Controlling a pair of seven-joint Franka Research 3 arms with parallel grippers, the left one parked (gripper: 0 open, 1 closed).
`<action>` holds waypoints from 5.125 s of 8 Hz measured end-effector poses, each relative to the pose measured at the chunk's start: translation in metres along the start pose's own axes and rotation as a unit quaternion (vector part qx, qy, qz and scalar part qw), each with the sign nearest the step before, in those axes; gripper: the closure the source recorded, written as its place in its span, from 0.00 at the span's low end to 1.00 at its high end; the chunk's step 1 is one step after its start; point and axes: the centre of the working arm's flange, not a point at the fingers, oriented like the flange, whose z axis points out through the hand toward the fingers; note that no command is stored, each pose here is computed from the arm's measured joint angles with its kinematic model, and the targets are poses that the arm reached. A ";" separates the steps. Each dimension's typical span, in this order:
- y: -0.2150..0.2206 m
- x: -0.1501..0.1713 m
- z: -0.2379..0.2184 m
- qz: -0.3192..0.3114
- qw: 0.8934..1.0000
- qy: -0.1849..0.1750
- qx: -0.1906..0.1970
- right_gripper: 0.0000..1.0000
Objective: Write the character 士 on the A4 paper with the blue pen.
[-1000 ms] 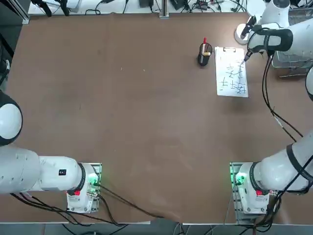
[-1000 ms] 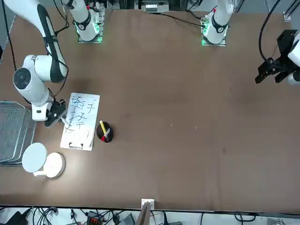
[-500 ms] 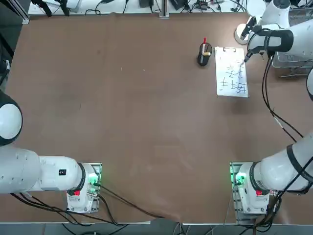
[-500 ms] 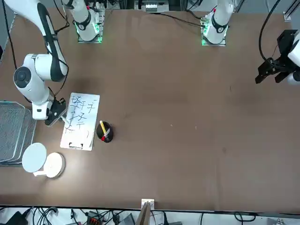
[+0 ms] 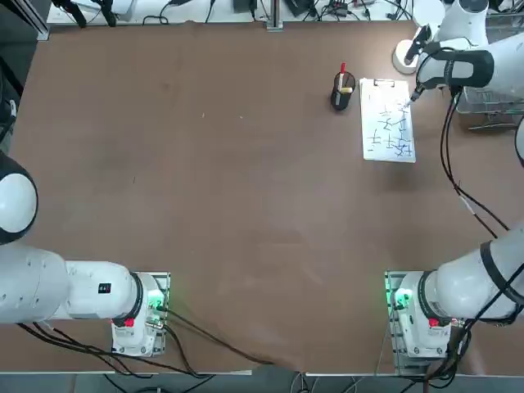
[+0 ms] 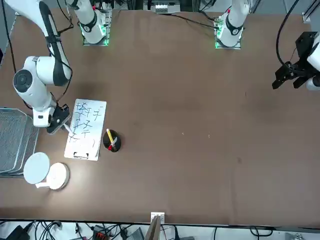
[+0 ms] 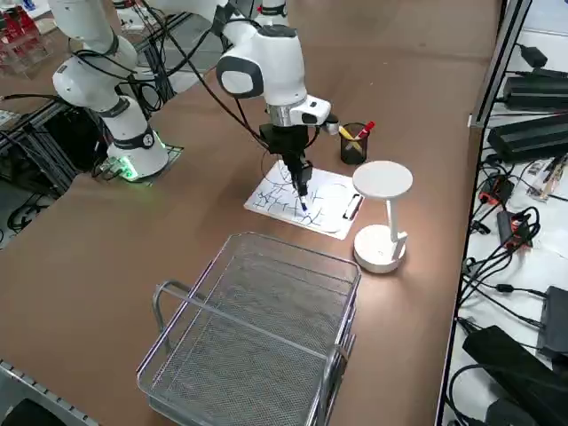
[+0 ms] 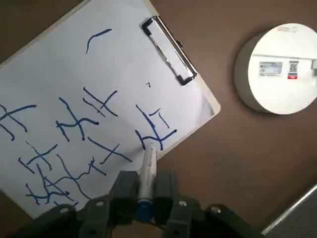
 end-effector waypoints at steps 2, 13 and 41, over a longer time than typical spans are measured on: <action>0.016 0.005 -0.024 0.002 1.000 0.014 -0.023 0.79; 0.005 0.117 -0.154 0.316 0.941 0.119 0.001 0.79; -0.122 0.198 -0.043 0.490 0.868 0.027 0.075 0.79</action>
